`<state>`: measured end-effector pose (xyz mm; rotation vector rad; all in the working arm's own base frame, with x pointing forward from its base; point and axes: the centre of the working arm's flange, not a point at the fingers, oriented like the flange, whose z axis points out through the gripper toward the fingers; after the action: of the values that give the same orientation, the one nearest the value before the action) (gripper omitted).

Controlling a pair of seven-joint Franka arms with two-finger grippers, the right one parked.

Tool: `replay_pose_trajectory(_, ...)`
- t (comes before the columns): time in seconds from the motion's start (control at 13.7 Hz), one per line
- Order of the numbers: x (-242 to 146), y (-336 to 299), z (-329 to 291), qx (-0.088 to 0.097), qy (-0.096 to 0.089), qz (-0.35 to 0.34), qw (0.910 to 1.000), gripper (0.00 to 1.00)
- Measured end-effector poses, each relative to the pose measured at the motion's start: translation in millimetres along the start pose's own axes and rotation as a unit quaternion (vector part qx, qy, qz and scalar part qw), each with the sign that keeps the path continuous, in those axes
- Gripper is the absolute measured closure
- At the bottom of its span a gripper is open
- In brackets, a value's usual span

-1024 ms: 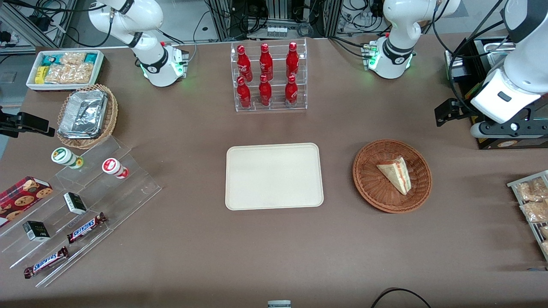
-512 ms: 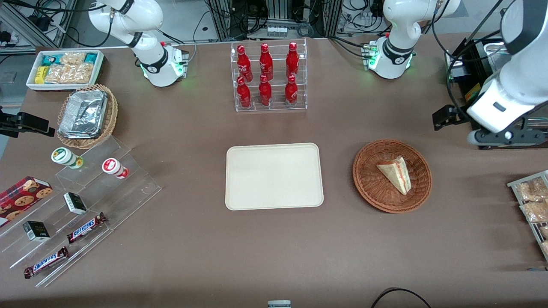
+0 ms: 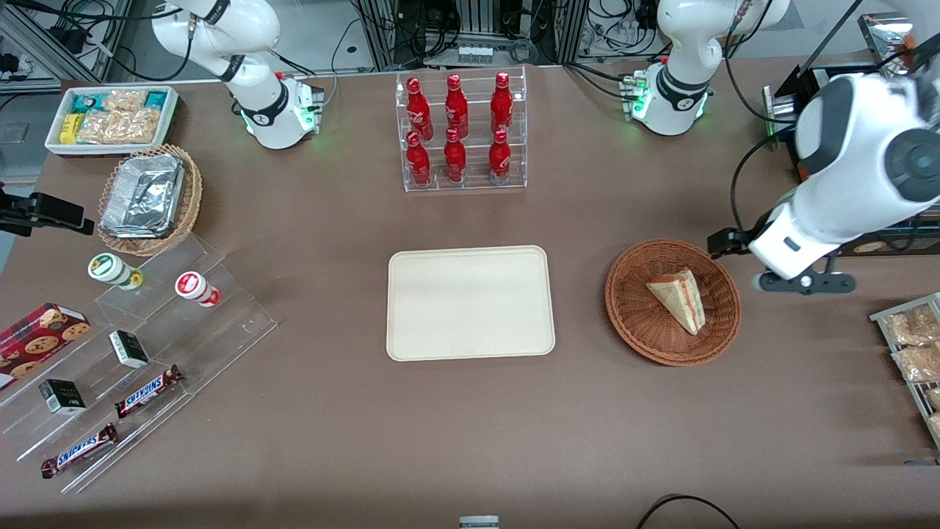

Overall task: Place sandwich from basket to tray
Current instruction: 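Move the left gripper over the wrapped sandwich in the wicker basket, then lower the left gripper and close it on the sandwich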

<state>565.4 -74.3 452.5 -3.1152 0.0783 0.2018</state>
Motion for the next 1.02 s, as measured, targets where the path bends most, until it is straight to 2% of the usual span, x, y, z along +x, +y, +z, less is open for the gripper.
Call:
replay_pose_trajectory(0.22,-3.1,1.4,52.1,-0.002,0.017,0.002,0.9998,0.0)
replay_pose_trajectory(0.44,-11.2,2.3,98.6,-0.006,0.046,0.001,0.9989,0.0)
replay_pose_trajectory(0.66,-17.4,2.1,121.6,-0.012,0.068,-0.038,0.9969,0.0)
replay_pose_trajectory(0.8,-17.6,2.5,126.3,-0.022,0.09,-0.099,0.9908,0.0)
replay_pose_trajectory(0.88,-18.4,3.8,130.0,-0.028,0.103,-0.133,0.9854,0.0)
replay_pose_trajectory(1.02,-22.9,6.2,140.2,-0.04,0.116,-0.196,0.9728,0.0)
